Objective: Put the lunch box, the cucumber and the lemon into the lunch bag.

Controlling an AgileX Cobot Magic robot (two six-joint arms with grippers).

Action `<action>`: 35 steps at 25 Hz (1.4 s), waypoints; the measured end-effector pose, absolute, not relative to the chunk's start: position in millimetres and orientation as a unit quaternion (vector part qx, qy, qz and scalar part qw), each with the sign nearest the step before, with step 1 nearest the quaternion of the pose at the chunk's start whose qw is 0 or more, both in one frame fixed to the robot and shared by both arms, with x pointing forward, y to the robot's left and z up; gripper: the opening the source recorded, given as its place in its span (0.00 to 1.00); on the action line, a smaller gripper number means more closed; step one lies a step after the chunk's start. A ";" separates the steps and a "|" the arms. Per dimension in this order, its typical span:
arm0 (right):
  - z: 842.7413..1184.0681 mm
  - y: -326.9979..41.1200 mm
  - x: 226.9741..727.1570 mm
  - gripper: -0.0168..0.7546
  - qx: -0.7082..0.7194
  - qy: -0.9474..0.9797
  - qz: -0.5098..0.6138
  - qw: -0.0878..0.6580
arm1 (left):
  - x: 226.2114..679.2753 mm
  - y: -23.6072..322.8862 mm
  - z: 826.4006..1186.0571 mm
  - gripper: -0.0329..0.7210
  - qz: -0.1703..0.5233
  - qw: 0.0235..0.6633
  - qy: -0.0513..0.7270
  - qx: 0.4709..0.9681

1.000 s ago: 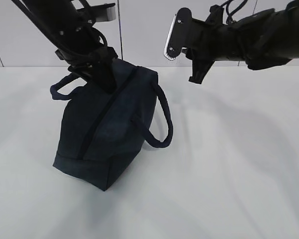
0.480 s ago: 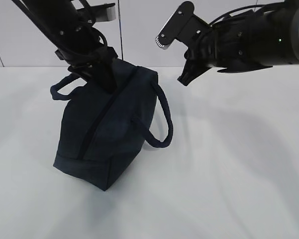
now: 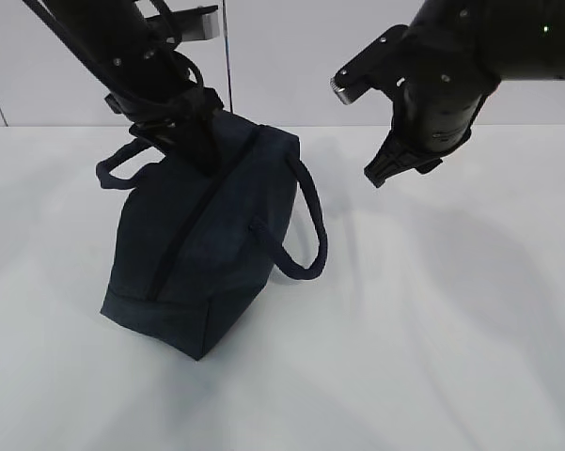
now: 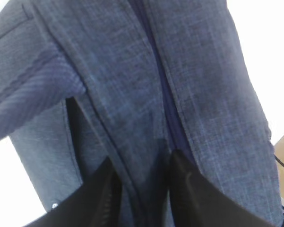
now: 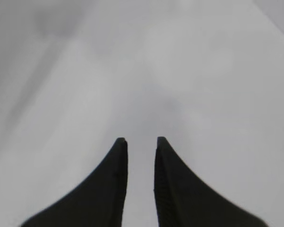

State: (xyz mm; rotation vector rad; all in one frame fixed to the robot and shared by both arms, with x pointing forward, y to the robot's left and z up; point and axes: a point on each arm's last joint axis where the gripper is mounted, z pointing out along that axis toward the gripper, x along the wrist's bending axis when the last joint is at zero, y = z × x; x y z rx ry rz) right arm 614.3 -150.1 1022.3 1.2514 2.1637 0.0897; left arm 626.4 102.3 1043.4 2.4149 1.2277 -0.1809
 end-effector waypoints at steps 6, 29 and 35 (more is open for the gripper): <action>1042.7 -147.5 605.6 0.22 0.541 0.804 0.018 0.246 | 626.9 105.4 1044.0 0.36 -0.059 0.199 0.476 0.855; 1058.0 -137.6 590.9 0.22 0.576 0.802 0.043 0.153 | 599.9 135.9 1120.2 0.47 0.064 0.208 0.504 0.836; 1078.8 -141.7 582.2 0.22 0.564 0.807 0.064 0.163 | 578.3 150.5 1137.7 0.47 0.096 0.202 0.502 0.836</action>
